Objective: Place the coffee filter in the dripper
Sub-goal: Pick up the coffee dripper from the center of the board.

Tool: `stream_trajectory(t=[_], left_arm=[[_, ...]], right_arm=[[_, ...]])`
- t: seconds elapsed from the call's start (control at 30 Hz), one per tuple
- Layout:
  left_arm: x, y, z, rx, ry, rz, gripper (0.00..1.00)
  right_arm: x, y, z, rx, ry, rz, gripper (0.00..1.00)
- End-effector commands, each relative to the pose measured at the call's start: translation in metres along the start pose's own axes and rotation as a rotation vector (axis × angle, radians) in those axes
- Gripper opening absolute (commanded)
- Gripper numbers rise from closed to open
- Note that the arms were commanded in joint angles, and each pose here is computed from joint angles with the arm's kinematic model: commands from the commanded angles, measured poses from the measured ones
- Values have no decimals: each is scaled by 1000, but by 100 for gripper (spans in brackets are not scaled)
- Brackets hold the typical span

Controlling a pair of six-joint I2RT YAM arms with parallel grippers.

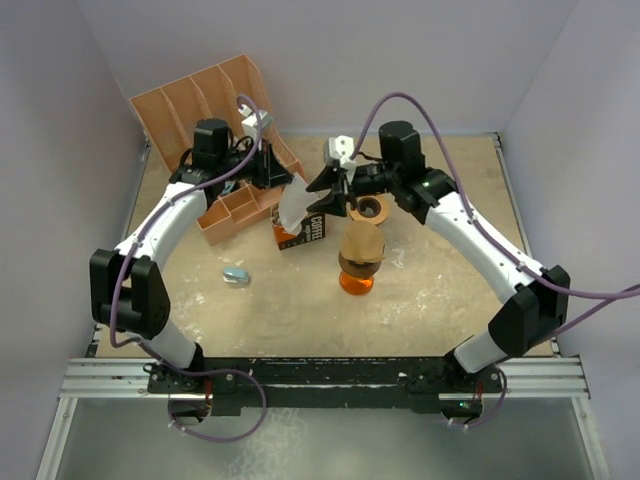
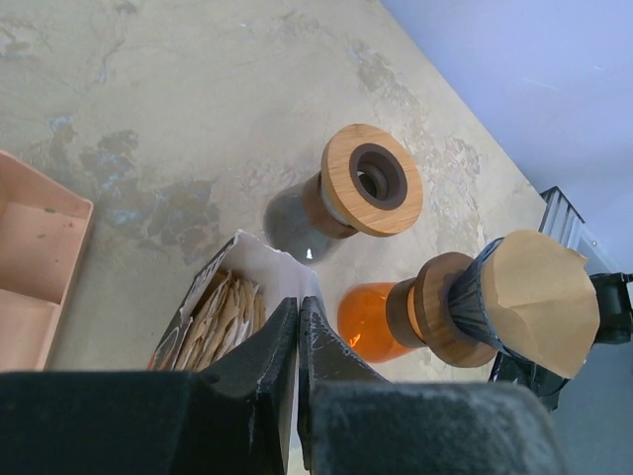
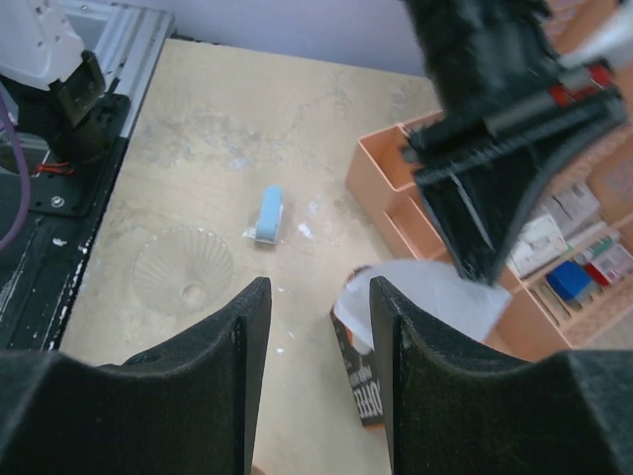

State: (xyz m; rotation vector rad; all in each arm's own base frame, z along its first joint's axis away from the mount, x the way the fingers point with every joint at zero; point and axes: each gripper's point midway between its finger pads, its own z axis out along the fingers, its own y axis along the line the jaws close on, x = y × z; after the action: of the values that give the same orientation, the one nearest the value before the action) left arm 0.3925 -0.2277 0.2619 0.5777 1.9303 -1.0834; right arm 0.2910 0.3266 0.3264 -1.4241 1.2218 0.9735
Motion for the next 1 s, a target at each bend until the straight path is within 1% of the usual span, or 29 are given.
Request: stream_trajectory(t=[0.0,0.13,0.27,0.47,0.77,0.97], left_arm=[[-8,8,7,-3,-29,-1,0],[-7,14,12,6,-20,-29,0],[-8,21,13,6,-22,-56,0],[-10,27,14,11,-23,-86,0],[-11,30,16,10,-20,-90,0],[-12,29,16,10,-21,-89,0]], right_arm=[[-22,16,25,-22,-4,-127,47],[-11,42,55,-84,29,-151,47],[13,68,82,-131,88,-178,47],[46,107,111,-196,172,-208,48],[115,144,132,-255,345,-219,49],[150,164,140,-292,437,-224,49]])
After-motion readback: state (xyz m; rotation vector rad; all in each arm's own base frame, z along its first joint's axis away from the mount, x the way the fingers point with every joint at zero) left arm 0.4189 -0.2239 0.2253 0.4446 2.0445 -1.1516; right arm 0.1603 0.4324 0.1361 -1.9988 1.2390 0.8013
